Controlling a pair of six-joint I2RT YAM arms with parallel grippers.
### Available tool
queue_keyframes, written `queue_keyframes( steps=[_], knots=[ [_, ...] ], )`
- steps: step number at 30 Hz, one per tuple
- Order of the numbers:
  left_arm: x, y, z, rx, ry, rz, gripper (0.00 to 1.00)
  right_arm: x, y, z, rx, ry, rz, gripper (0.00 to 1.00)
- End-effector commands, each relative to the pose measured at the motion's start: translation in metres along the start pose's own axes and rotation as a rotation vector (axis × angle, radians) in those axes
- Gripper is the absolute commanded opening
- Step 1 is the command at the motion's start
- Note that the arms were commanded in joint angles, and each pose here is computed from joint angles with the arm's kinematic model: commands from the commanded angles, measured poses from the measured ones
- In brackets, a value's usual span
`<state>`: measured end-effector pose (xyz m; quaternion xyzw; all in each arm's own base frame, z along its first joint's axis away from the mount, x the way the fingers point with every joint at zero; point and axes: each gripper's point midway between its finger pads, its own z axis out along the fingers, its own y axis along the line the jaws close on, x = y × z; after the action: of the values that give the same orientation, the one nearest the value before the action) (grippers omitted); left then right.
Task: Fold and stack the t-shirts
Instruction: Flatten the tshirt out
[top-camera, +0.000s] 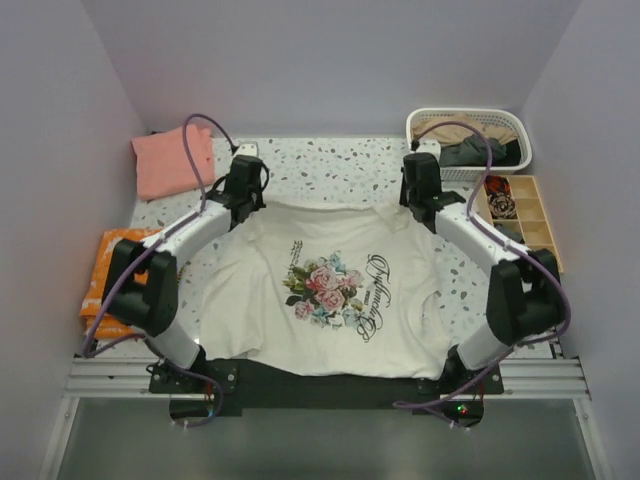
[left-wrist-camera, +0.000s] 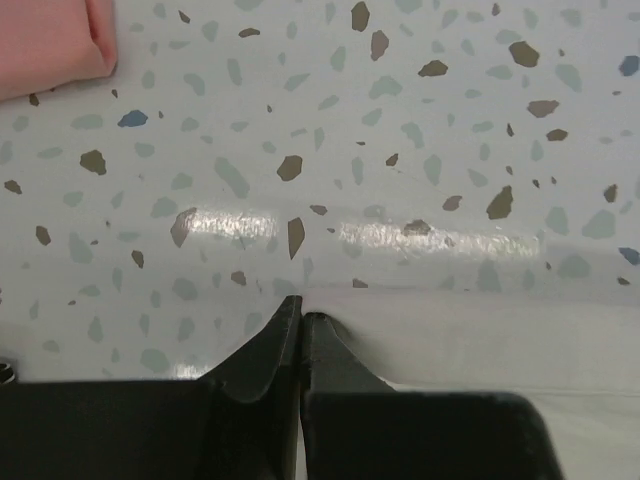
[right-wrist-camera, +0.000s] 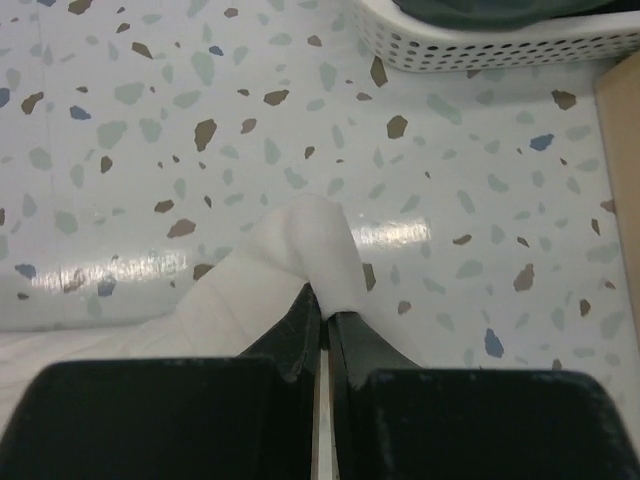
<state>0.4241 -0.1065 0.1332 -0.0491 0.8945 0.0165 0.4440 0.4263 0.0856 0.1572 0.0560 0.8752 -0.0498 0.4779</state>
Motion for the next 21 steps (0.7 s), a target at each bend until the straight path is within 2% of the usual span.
queue_keyframes(
  steps=[1, 2, 3, 5, 6, 8, 10, 11, 12, 14, 18, 20, 21],
  knots=[
    [-0.047, 0.011, 0.055, -0.091, -0.108, -0.045, 0.00, -0.063, 0.033, 0.043, -0.106, -0.117, 0.074, 0.00],
    [-0.062, 0.010, 0.063, -0.082, -0.138, -0.062, 0.00, -0.062, 0.038, 0.053, -0.124, -0.104, 0.061, 0.00],
    [-0.055, 0.011, 0.079, -0.079, -0.122, -0.056, 0.00, -0.081, 0.041, 0.057, -0.131, -0.132, 0.069, 0.00],
    [-0.075, 0.021, 0.092, -0.085, -0.150, -0.086, 0.00, -0.073, 0.043, 0.084, -0.128, -0.092, 0.052, 0.00],
    [-0.068, 0.024, 0.107, -0.084, -0.125, -0.081, 0.00, -0.089, 0.047, 0.087, -0.148, -0.114, 0.059, 0.00],
    [-0.085, 0.027, 0.118, -0.054, -0.139, -0.075, 0.00, -0.078, 0.047, 0.108, -0.162, -0.070, 0.056, 0.00],
    [-0.075, 0.030, 0.140, -0.033, -0.096, -0.053, 0.00, -0.081, 0.052, 0.119, -0.193, -0.065, 0.068, 0.00],
    [-0.085, 0.028, 0.144, -0.018, -0.095, -0.046, 0.00, -0.080, 0.053, 0.123, -0.204, -0.059, 0.071, 0.00],
    [-0.073, 0.027, 0.159, -0.004, -0.058, -0.032, 0.05, -0.084, 0.054, 0.125, -0.214, -0.066, 0.078, 0.00],
    [-0.074, 0.029, 0.173, 0.002, -0.036, -0.022, 0.18, -0.079, 0.056, 0.132, -0.226, -0.050, 0.082, 0.00],
    [-0.073, 0.030, 0.181, 0.031, -0.025, -0.019, 0.22, -0.071, 0.058, 0.137, -0.249, -0.029, 0.083, 0.00],
    [-0.068, 0.032, 0.185, 0.039, -0.008, -0.012, 0.21, -0.068, 0.062, 0.138, -0.274, -0.026, 0.093, 0.00],
    [-0.066, 0.032, 0.186, 0.043, -0.001, -0.012, 0.15, -0.069, 0.063, 0.138, -0.285, -0.029, 0.098, 0.00]
  ],
)
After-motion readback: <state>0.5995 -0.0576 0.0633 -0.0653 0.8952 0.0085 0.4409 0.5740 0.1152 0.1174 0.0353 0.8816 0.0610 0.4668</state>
